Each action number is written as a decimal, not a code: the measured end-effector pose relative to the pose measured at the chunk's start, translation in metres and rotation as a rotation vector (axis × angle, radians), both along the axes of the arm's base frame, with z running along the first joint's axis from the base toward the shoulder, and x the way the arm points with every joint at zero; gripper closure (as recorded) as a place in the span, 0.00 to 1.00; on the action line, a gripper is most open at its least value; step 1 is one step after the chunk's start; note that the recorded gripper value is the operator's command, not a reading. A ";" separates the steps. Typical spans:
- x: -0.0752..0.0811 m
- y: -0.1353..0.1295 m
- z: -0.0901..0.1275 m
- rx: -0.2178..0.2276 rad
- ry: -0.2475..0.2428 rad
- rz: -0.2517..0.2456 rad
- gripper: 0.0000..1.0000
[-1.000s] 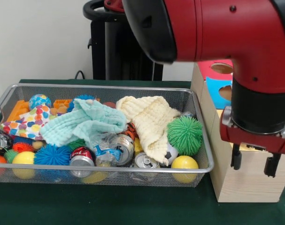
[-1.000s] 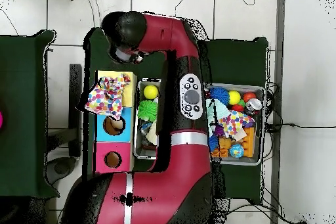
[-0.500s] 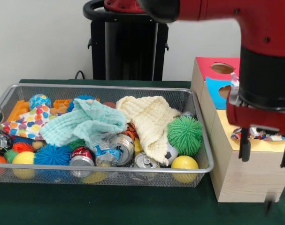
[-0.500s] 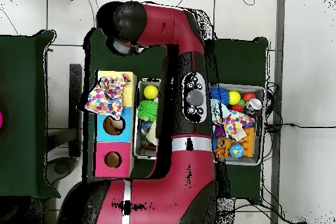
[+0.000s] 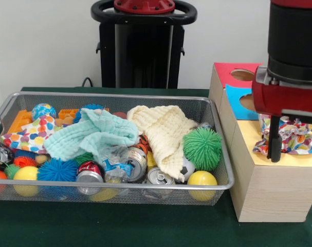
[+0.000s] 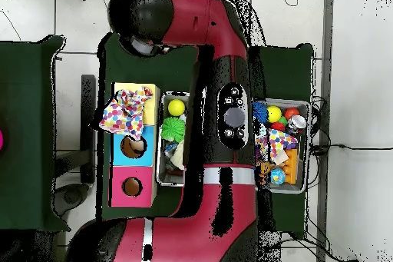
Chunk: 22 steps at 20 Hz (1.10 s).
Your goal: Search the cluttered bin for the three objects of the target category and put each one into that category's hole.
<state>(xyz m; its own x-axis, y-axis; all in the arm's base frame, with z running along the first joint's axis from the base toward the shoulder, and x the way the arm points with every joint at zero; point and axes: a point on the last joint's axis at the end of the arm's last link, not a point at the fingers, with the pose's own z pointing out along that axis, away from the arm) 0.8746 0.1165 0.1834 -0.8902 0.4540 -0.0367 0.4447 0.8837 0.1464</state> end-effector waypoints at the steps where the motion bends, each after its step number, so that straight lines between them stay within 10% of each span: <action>1: 0.003 -0.003 0.004 -0.006 -0.004 -0.002 0.00; 14: -0.002 -0.017 -0.028 -0.039 0.127 -0.001 0.00; 22: -0.015 -0.023 -0.057 -0.134 0.194 0.014 0.00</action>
<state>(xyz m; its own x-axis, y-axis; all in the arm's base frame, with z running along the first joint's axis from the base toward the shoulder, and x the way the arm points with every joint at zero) 0.8593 0.0938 0.1261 -0.8925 0.4445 0.0771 0.4409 0.8956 -0.0596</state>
